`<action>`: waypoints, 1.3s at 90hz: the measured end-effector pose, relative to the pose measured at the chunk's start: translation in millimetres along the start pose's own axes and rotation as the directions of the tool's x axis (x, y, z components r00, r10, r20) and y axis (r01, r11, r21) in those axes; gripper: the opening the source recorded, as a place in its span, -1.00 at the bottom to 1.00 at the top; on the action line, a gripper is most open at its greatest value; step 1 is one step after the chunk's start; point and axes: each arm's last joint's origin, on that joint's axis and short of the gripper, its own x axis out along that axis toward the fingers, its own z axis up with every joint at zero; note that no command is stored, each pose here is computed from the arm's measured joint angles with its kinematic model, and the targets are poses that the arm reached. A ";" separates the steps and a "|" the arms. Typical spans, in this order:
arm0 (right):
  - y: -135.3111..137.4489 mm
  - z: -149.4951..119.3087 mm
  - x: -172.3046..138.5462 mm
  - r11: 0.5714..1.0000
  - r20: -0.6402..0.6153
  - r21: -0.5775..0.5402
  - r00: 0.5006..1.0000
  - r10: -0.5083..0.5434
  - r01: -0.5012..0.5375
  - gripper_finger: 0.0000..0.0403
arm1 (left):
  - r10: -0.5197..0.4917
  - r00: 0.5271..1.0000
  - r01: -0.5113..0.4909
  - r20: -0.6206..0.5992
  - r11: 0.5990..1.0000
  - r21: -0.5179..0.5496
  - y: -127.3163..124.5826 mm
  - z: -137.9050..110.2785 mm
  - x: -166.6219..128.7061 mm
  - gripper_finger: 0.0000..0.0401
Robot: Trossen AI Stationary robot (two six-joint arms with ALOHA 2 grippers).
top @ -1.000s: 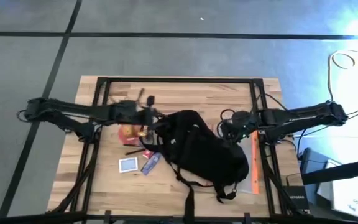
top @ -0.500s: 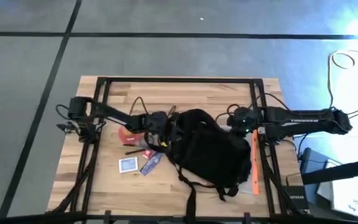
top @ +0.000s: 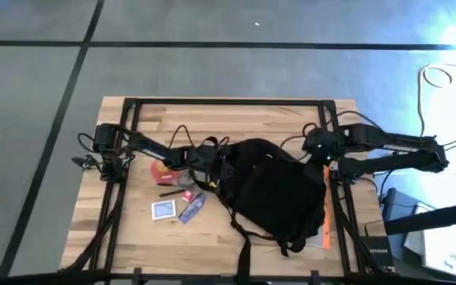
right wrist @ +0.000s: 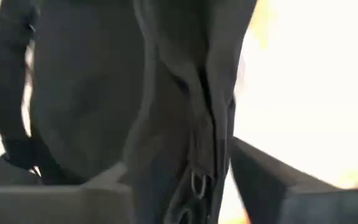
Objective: Unpack backpack
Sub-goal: Move the black backpack to the center of the table, then open the black backpack
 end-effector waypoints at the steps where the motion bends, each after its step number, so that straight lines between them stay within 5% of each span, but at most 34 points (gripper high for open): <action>1: 0.7 0.9 -2.3 1.000 0.009 -0.004 1.000 0.000 0.000 -0.05 | -0.001 1.000 0.001 0.000 1.000 -0.002 -0.1 0.0 0.0 -0.92; 18: 19.2 32.9 -22.4 0.984 0.317 -0.174 0.943 0.099 -0.045 0.56 | -0.019 1.000 0.019 0.002 0.999 -0.030 -0.7 -0.3 0.0 -0.92; 31: 39.5 58.5 12.4 0.907 0.269 -0.420 0.957 0.112 0.011 0.66 | -0.026 1.000 0.025 -0.014 0.999 -0.045 -1.6 -1.9 0.0 -0.92; 50: 55.3 104.2 90.7 0.837 0.122 -0.547 0.991 0.056 0.021 0.54 | -0.037 0.998 0.036 -0.044 0.999 -0.032 -2.7 -5.0 -0.2 -0.92; 72: 69.9 125.6 141.8 0.720 -0.131 -0.674 0.986 0.102 -0.165 0.33 | -0.037 0.998 0.036 -0.047 0.999 -0.027 -2.8 -5.2 -0.2 -0.92; 91: 84.0 129.4 162.7 0.594 -0.176 -0.781 0.981 0.084 -0.191 0.25 | -0.031 0.998 0.029 -0.050 0.999 -0.033 -0.5 -6.5 -0.4 -0.92; 104: 88.9 131.6 161.3 0.582 -0.146 -0.801 0.988 0.041 -0.143 0.16 | -0.028 0.998 0.026 -0.058 0.999 -0.037 1.0 -7.7 -0.6 -0.92; 117: 92.3 135.5 145.4 0.569 -0.127 -0.802 0.983 0.135 -0.182 -0.22 | -0.026 0.998 0.025 -0.061 0.999 -0.024 1.0 -8.0 -0.5 -0.92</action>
